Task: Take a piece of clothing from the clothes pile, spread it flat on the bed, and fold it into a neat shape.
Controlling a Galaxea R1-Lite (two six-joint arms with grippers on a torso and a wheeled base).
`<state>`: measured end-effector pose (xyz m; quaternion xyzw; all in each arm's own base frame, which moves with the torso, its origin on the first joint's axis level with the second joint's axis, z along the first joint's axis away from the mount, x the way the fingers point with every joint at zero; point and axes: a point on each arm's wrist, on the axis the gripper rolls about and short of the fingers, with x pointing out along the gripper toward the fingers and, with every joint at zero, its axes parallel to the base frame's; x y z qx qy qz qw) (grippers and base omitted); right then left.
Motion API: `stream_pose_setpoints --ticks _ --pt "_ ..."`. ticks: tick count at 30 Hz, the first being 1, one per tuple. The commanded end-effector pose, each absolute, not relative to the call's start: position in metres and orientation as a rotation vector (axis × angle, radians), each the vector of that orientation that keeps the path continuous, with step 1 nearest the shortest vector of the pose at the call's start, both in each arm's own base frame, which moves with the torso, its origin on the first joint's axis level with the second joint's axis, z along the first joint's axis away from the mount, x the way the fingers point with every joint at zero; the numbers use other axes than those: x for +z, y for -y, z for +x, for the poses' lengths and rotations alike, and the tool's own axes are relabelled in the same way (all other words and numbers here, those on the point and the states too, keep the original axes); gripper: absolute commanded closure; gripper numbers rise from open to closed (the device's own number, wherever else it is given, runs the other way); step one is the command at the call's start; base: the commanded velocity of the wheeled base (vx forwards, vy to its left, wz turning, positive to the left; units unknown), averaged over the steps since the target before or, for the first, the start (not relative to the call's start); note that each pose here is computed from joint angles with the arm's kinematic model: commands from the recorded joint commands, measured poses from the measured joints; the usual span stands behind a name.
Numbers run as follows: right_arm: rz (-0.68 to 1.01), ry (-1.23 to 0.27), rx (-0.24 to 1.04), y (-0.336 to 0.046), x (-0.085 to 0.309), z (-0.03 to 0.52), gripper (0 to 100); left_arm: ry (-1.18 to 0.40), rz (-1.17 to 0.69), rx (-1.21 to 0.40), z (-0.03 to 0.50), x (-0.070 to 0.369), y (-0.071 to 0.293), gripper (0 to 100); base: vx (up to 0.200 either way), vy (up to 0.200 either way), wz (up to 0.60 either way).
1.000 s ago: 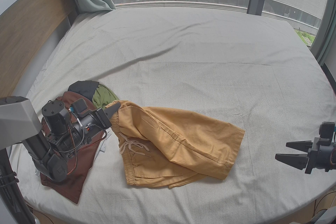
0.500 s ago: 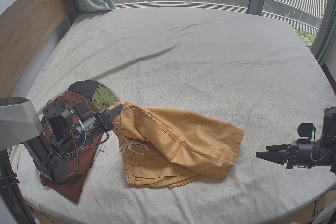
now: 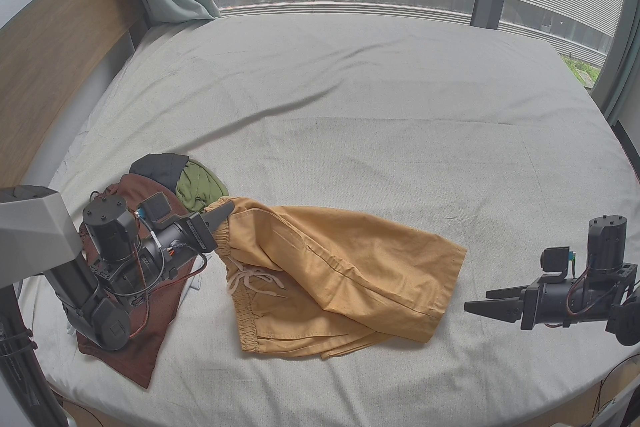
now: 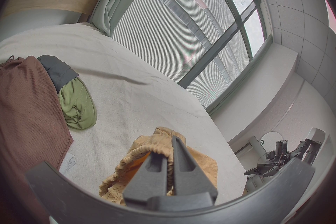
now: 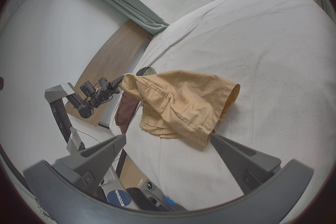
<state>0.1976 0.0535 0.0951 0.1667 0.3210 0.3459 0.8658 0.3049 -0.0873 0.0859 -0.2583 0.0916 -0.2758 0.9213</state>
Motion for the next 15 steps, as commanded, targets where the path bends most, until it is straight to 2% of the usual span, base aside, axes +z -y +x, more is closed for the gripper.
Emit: stream_pose_setpoints --ticks 1,15 --pt "0.356 -0.736 0.730 -0.059 0.075 0.202 0 -0.196 -0.529 -0.564 0.305 0.084 0.087 100 0.000 0.000 0.00" --pt "0.401 -0.776 0.719 -0.064 0.028 0.219 0 -0.193 -0.527 -0.562 0.305 0.084 0.086 100 0.000 0.000 0.00"
